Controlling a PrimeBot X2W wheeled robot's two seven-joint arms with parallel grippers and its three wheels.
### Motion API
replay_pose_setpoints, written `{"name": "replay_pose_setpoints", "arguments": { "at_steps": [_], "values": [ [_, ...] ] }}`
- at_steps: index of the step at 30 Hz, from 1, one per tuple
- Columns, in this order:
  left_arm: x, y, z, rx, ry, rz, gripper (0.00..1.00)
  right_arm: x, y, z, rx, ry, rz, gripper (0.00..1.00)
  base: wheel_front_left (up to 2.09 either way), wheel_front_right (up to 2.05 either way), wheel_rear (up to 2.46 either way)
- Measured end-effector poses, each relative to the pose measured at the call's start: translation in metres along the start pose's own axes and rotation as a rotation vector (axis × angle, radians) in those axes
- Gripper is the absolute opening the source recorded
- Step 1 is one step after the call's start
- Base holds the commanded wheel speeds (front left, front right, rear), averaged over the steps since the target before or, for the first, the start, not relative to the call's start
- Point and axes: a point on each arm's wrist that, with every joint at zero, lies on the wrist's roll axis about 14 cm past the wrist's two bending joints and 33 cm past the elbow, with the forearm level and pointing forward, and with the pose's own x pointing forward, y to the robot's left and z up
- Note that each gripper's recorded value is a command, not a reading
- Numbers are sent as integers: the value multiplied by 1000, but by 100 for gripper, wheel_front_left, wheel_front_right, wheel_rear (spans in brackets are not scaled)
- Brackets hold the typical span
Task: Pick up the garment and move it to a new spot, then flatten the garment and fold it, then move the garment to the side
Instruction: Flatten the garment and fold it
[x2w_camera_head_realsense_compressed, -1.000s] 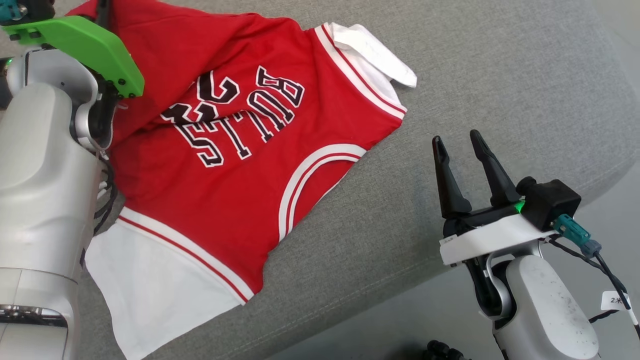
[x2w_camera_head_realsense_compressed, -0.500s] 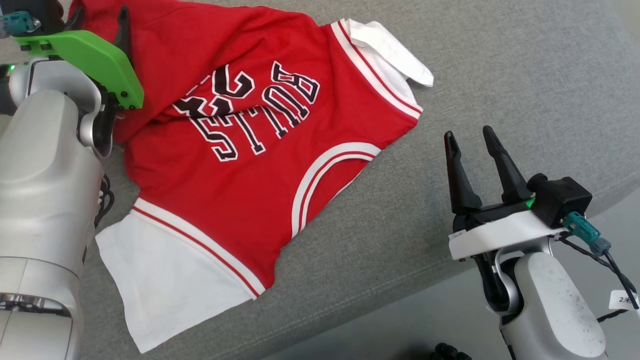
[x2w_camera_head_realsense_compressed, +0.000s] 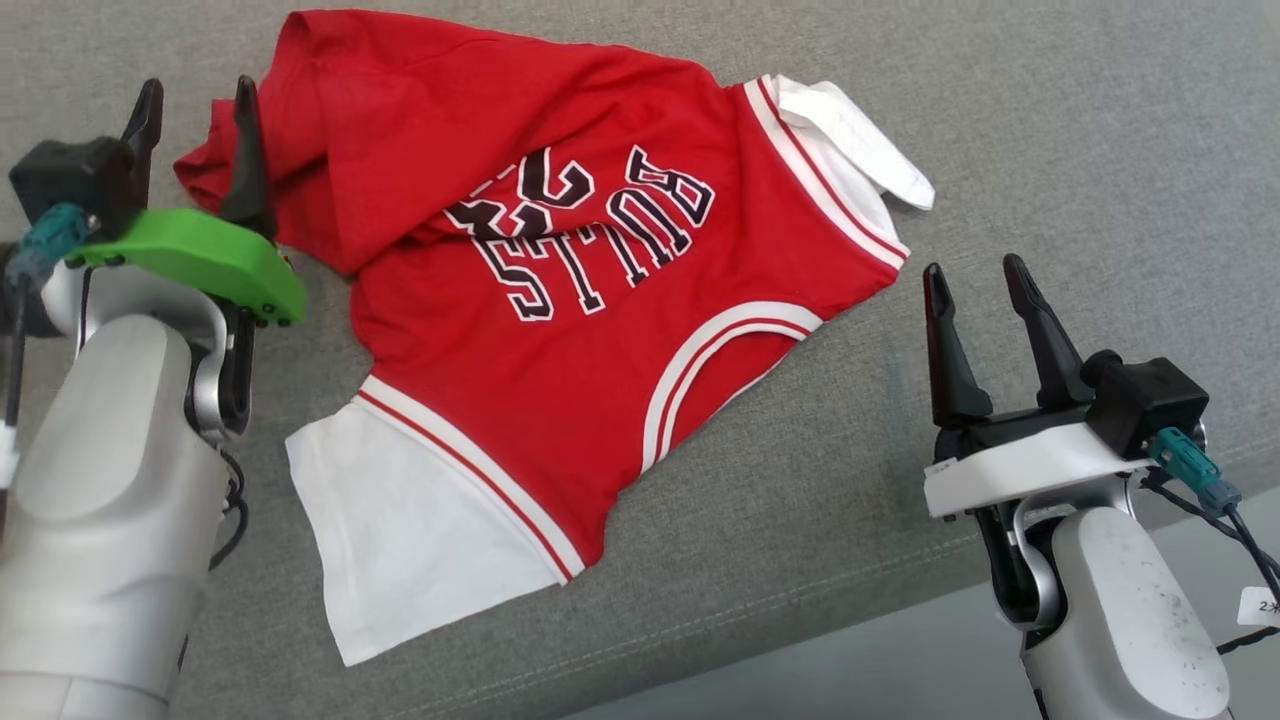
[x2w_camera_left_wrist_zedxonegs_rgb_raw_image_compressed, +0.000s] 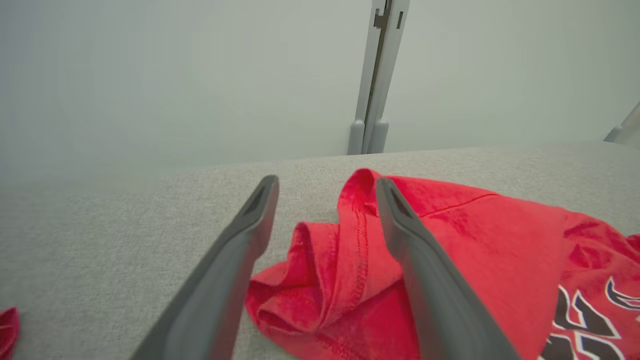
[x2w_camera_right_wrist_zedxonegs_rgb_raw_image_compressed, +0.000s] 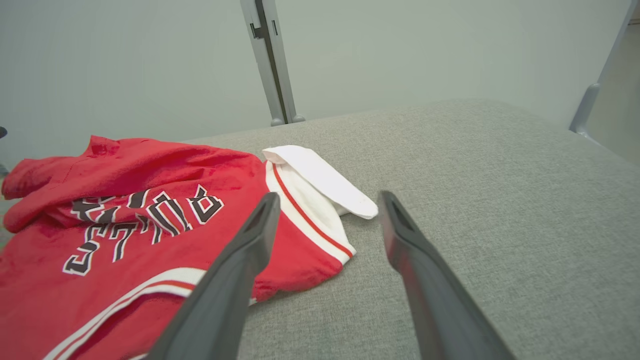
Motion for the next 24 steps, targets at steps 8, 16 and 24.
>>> {"name": "replay_pose_setpoints", "arguments": {
  "at_steps": [8, 16, 24],
  "values": [
    [-68, 12, 30, 10, -145, 87, 100, -2, 9, 9, -20, -21, 25, 100, 0, 0, 0],
    [-140, 14, 55, 9, -231, 146, 100, -9, 18, 21, -43, -47, 50, 100, 0, 0, 0],
    [-184, 13, 53, 41, -217, 169, 100, -19, 25, 29, -67, -61, 69, 100, 0, 0, 0]
  ]
}}
